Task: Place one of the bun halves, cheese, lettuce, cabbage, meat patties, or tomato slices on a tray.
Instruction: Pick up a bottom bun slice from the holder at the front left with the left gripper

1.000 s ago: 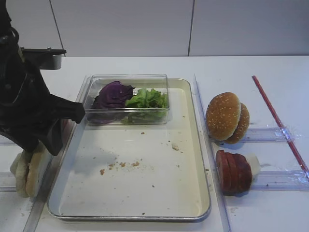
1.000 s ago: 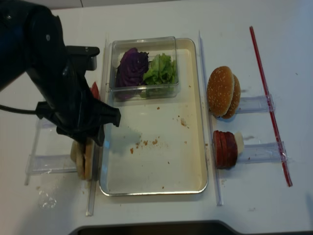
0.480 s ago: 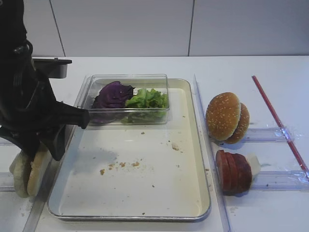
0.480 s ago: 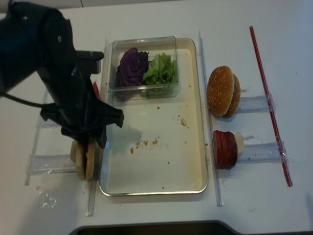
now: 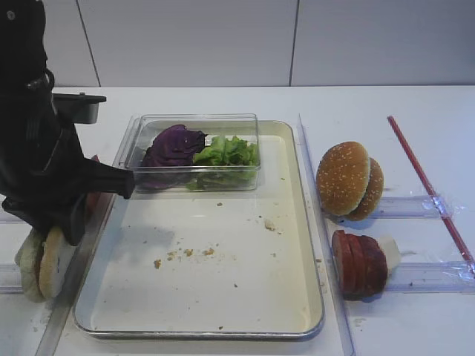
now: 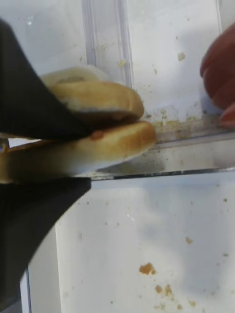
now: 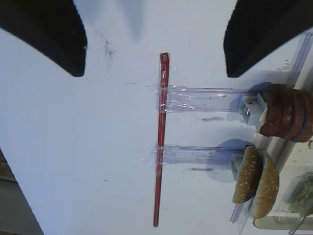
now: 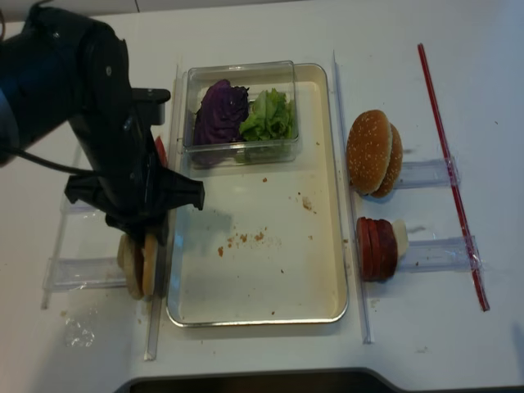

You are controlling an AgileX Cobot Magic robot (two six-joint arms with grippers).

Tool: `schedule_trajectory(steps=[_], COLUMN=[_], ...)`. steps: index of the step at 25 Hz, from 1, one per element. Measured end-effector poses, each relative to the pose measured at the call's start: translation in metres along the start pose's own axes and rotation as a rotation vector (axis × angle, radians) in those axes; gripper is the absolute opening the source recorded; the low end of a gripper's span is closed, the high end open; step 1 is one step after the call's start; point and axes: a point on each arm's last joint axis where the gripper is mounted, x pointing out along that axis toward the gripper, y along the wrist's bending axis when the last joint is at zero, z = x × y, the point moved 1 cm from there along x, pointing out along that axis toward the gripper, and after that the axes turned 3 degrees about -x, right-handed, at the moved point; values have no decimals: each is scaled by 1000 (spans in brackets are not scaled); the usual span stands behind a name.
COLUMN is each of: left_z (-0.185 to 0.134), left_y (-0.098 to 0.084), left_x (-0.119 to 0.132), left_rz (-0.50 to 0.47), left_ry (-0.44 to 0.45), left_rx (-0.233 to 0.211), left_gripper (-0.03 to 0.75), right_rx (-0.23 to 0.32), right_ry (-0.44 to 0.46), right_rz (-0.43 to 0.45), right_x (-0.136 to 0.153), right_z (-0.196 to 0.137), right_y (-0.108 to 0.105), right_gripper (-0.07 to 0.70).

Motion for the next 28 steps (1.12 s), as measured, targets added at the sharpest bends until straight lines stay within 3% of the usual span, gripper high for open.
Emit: schedule_trajectory(steps=[5, 12, 19, 28], left_z=[0, -3, -13, -14], left_y=[0, 1, -1, -5], left_x=[0, -7, -26, -39], left_rz=[1, -9, -89, -147], left_ry=[2, -21, -59, -88], left_rx=[-4, -9, -40, -48], left_gripper=[72, 63, 55, 51], right_rx=[0, 0, 0, 2], right_ry=[0, 0, 0, 0], right_rz=[0, 0, 0, 0], right_x=[0, 0, 0, 0], right_z=[0, 0, 0, 0], right_y=[0, 0, 0, 0], right_gripper=[585, 585, 585, 585])
